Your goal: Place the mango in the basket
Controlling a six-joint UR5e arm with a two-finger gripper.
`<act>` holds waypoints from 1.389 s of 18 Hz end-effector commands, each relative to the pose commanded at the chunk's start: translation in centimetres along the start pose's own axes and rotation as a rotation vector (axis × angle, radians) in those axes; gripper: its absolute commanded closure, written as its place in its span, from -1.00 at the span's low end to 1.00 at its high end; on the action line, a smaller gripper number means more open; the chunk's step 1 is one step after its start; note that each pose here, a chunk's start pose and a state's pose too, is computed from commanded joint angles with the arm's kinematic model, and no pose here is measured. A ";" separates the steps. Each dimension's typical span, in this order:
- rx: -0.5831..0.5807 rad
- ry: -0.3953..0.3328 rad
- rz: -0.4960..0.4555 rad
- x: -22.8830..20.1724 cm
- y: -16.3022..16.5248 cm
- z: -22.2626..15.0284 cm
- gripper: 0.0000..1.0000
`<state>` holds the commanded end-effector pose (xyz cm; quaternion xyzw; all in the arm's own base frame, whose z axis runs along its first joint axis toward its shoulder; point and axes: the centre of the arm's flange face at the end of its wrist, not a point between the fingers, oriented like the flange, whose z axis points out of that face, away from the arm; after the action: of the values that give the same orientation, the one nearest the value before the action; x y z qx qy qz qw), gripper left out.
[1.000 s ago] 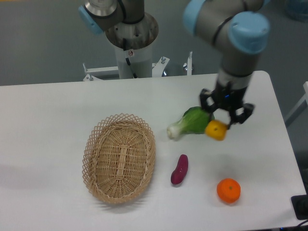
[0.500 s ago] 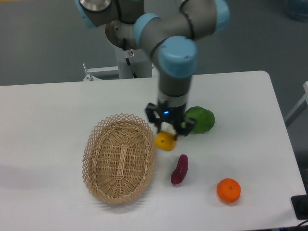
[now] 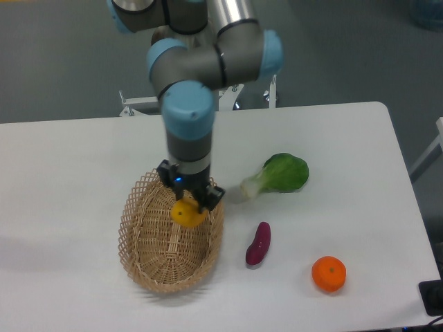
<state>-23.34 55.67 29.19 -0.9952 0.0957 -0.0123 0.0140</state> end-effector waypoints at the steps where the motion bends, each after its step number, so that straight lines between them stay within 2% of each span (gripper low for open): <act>1: -0.008 -0.001 0.008 0.2 -0.2 0.3 -0.20; 3: -0.017 0.002 0.024 0.9 -0.8 0.9 -0.23; 4: -0.023 0.007 0.027 1.0 -1.0 1.3 -0.55; 5: -0.021 -0.004 0.030 0.7 -1.0 1.2 -0.95; 6: -0.015 -0.011 0.032 0.8 -1.1 0.6 -1.00; 9: -0.010 -0.016 0.023 0.6 -1.1 0.1 -1.00; 14: 0.067 -0.098 -0.026 -3.8 -1.4 -5.1 -1.00; 20: 0.115 -0.176 -0.156 -13.2 4.2 -10.8 -1.00; 25: 0.071 -0.150 -0.143 -18.4 11.5 -14.6 -1.00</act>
<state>-44.02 47.54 43.02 -0.9965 0.0225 0.0579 0.0554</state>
